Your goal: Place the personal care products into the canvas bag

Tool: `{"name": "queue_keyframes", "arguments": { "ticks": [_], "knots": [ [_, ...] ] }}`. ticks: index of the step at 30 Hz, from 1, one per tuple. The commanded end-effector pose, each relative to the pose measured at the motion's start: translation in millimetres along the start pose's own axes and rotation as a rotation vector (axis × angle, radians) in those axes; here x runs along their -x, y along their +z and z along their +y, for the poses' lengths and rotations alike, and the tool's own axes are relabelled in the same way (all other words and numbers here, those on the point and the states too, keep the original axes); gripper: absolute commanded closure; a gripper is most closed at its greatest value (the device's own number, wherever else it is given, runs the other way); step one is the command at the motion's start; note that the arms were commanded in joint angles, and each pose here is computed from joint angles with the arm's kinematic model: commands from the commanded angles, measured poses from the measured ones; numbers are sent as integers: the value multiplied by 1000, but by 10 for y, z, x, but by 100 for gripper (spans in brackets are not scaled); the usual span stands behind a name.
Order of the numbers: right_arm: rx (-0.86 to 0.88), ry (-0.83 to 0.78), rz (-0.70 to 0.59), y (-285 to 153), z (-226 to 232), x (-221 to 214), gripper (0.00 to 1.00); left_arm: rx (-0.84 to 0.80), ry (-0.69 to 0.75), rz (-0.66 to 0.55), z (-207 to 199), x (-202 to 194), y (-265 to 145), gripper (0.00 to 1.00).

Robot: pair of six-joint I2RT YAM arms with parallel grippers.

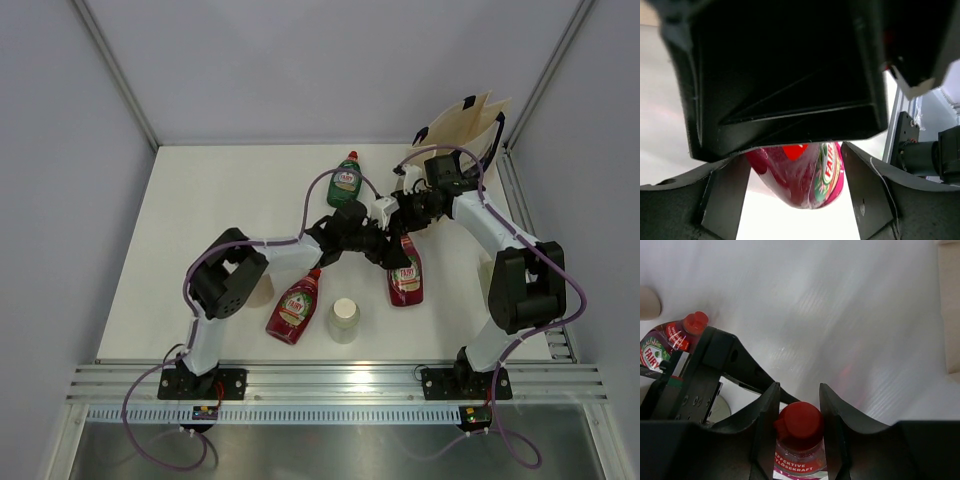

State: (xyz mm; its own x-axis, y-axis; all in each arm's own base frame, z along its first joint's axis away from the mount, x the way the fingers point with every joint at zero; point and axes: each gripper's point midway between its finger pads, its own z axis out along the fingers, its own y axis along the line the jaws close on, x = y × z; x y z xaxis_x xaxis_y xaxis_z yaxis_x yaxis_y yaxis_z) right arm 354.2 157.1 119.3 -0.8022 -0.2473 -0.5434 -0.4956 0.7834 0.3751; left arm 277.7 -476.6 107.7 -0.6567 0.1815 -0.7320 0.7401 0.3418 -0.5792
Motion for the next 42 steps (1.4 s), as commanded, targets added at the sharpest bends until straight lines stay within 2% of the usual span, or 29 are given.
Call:
{"name": "queue_keyframes", "arguments": {
  "ticks": [1,2,4,5,8,11,12,14,15,17,19,20,25,29,32,37,42],
  "knots": [
    [65,-20,-95,-139,230,224,100,-122,12,-75,-297,260,124,29],
    [67,-18,-95,-138,234,219,100,-135,-8,-83,-324,298,146,37],
    [65,-18,-97,-145,236,212,100,-166,-19,-96,-350,332,199,43],
    [58,-17,-97,-149,222,210,100,-177,-38,-106,-375,363,206,51],
    [53,-29,-116,-197,239,247,100,-205,-45,-135,-422,408,186,64],
    [72,-41,-130,-242,295,275,100,-232,-24,-140,-475,417,134,86],
    [77,-57,-135,-256,306,301,100,-229,-22,-144,-445,422,104,100],
    [99,-76,-126,-277,348,290,90,-251,2,-164,-500,473,9,100],
    [103,-98,-130,-300,358,321,81,-258,15,-183,-483,468,-43,100],
    [103,-112,-124,-326,361,320,47,-285,54,-214,-560,547,-165,100],
    [92,-141,-133,-351,354,362,27,-271,67,-212,-500,509,-243,100],
    [87,-148,-136,-357,346,382,20,-266,100,-222,-511,543,-299,100],
    [74,-184,-176,-444,338,578,2,-211,132,-168,-352,394,-350,100],
    [48,-281,-250,-713,357,772,1,-163,143,-180,-207,375,-447,100],
    [72,-396,-285,-942,373,761,0,-131,158,-225,-110,494,-582,100],
    [261,-567,-297,-1115,526,370,0,-82,185,-261,91,628,-786,100],
    [403,-676,-237,-977,594,-151,1,-76,249,-300,96,796,-959,100]
  ]
}}
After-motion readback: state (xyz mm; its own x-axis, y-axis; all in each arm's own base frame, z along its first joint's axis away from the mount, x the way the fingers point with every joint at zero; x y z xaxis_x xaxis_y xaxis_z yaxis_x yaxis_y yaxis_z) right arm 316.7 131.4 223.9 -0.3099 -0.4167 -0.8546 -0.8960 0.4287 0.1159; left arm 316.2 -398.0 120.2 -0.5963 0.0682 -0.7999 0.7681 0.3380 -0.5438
